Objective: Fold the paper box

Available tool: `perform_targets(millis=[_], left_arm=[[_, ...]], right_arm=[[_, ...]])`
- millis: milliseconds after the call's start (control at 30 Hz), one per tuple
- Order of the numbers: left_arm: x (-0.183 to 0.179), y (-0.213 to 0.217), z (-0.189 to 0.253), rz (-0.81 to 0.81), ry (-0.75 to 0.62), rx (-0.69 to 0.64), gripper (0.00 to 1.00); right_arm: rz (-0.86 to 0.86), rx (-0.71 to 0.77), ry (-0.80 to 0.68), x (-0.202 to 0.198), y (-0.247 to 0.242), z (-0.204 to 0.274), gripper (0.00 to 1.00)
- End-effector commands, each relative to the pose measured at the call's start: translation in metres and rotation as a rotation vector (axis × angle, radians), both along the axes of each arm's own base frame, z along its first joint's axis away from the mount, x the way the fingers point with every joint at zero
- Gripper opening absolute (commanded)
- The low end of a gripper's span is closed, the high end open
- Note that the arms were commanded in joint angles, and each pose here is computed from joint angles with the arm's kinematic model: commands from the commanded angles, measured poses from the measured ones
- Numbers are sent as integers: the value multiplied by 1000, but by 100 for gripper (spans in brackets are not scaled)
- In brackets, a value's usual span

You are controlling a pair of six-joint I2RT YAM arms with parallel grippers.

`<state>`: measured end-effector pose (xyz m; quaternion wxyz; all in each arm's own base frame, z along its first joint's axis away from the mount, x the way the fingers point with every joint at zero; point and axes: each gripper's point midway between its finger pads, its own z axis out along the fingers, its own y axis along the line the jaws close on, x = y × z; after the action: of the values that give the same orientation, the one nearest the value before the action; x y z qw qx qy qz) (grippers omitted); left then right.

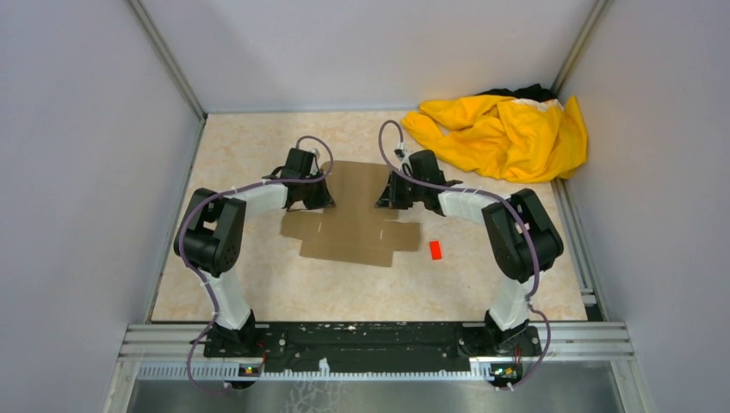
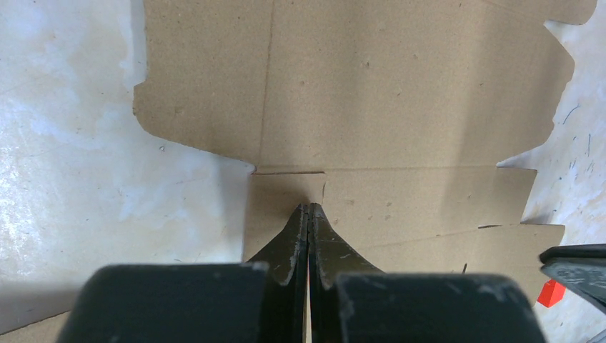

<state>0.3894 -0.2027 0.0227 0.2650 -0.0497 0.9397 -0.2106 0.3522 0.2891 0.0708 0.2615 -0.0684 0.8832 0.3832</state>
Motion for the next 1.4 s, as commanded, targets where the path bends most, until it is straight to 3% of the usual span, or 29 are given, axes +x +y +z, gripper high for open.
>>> perform_targets(millis=[0,267,533,967,1367], left_arm=[[-54,27,-63,-1,219,144,0],[-55,27,-64,0,221,143,0],[-53,27,-62,1,218,145,0],[-50,26,-61,-1,217,145,0],[-50,25,-62,-3,219,146,0]], right_arm=[[-60,-74,-71,12,-24,20,0],[-177,-365,4,0,-80,-26,0],[-198,-431,31,0,-92,-47,0],[-156,-367,47,10,-71,-59,0],[-120,-297,7,11,-53,-37,0]])
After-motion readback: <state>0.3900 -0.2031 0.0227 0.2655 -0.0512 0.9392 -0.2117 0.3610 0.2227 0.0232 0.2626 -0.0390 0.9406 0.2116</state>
